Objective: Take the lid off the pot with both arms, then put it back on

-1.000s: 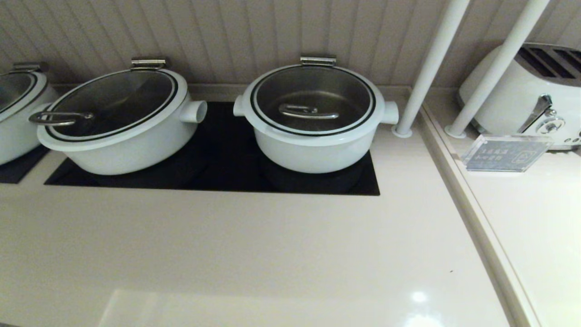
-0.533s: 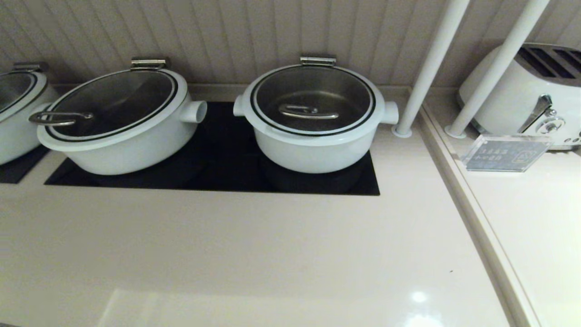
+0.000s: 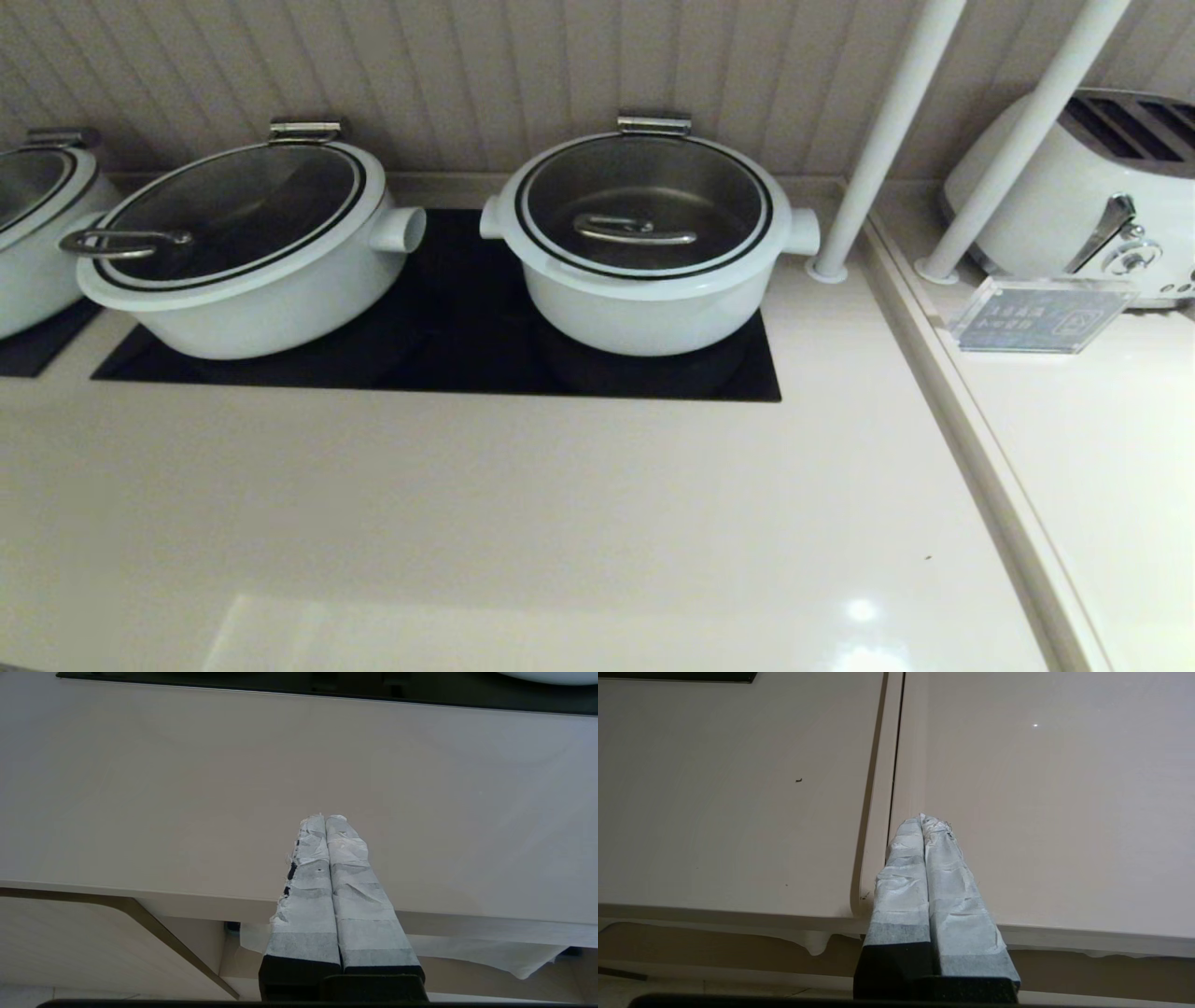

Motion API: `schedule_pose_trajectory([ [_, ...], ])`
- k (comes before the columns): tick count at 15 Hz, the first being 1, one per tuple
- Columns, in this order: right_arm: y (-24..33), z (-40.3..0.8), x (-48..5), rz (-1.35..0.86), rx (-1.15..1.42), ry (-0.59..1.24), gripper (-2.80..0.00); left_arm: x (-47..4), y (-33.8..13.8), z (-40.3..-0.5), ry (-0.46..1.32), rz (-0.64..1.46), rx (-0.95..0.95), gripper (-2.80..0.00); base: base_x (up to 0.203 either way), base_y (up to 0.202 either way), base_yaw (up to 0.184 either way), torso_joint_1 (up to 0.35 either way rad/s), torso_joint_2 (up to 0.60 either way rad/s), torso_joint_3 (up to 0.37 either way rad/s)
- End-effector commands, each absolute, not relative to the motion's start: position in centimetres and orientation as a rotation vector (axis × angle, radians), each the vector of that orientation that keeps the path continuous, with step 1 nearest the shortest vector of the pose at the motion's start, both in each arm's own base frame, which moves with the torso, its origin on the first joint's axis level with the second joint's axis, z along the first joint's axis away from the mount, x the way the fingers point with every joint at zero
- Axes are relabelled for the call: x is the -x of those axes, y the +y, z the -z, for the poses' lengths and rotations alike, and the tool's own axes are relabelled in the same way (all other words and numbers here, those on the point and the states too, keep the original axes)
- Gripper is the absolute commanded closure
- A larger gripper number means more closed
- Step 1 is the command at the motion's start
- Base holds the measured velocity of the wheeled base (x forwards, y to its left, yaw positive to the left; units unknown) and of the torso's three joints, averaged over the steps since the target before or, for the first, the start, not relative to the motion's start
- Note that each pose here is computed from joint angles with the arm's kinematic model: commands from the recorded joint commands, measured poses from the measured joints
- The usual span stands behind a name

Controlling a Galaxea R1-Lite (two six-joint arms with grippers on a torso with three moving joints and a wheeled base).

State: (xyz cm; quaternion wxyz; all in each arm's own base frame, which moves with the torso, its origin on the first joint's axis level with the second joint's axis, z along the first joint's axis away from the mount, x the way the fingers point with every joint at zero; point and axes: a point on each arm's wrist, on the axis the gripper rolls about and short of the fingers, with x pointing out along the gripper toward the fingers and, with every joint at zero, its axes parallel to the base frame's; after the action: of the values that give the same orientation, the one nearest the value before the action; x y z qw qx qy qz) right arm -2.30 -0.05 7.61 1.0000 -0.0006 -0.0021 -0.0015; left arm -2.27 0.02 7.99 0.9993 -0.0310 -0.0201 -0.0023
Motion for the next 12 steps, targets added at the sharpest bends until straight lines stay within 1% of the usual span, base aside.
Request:
schedule_pose_trajectory([
  [1, -0.05, -7.61, 2.29, 0.003, 0.004, -0.003, 0.0, 2.28, 0.02, -7.99, -0.041, 0.004, 0.063, 0.0, 0.0, 0.0, 0.0, 0.0, 0.0, 0.0],
  [12, -0.08, -7.59, 2.29, 0.015, -0.015, -0.002, 0.0, 2.28, 0.02, -7.99, -0.041, 0.004, 0.063, 0.0, 0.0, 0.0, 0.0, 0.0, 0.0, 0.0],
])
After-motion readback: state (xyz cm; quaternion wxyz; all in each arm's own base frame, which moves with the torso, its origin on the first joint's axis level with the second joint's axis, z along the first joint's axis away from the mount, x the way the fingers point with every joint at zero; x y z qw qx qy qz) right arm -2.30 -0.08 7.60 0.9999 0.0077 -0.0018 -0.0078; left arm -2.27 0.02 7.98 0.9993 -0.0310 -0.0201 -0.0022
